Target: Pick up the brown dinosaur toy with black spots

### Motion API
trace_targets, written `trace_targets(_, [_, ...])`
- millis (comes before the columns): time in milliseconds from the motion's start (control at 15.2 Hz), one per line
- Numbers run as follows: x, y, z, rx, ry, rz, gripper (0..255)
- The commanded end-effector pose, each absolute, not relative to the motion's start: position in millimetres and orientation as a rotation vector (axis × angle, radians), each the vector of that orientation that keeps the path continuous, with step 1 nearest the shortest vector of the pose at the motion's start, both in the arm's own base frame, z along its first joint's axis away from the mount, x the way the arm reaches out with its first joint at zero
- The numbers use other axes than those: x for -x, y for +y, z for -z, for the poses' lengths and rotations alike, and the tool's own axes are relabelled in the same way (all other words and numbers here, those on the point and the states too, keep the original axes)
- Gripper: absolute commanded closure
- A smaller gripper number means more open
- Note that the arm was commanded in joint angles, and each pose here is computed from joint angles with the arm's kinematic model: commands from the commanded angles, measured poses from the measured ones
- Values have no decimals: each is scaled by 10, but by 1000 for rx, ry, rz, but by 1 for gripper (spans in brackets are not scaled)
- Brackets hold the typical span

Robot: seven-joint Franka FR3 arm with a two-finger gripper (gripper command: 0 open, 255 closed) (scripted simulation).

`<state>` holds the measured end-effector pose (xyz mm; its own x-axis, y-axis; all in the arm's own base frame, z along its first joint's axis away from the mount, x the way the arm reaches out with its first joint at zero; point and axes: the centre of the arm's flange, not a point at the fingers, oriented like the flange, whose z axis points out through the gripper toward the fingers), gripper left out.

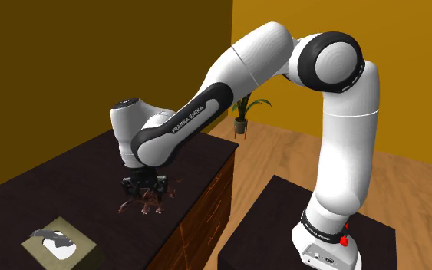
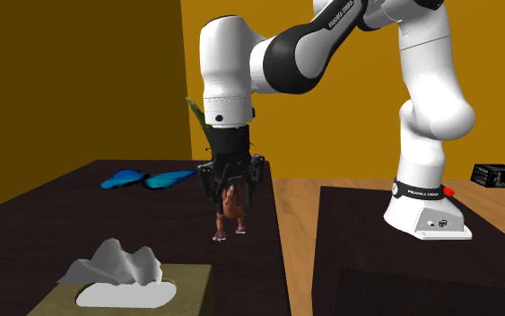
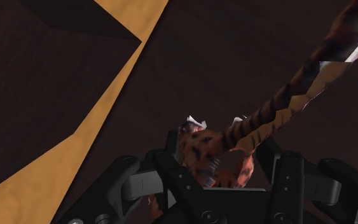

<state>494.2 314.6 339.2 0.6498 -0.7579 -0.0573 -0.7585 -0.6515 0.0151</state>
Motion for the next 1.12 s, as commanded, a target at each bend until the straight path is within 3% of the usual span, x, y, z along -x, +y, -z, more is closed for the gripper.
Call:
trace_targets(0, [-4944, 3139, -3423, 2845, 1310, -94, 255])
trace_targets(1056, [-4944, 3139, -4170, 2845, 1310, -94, 255])
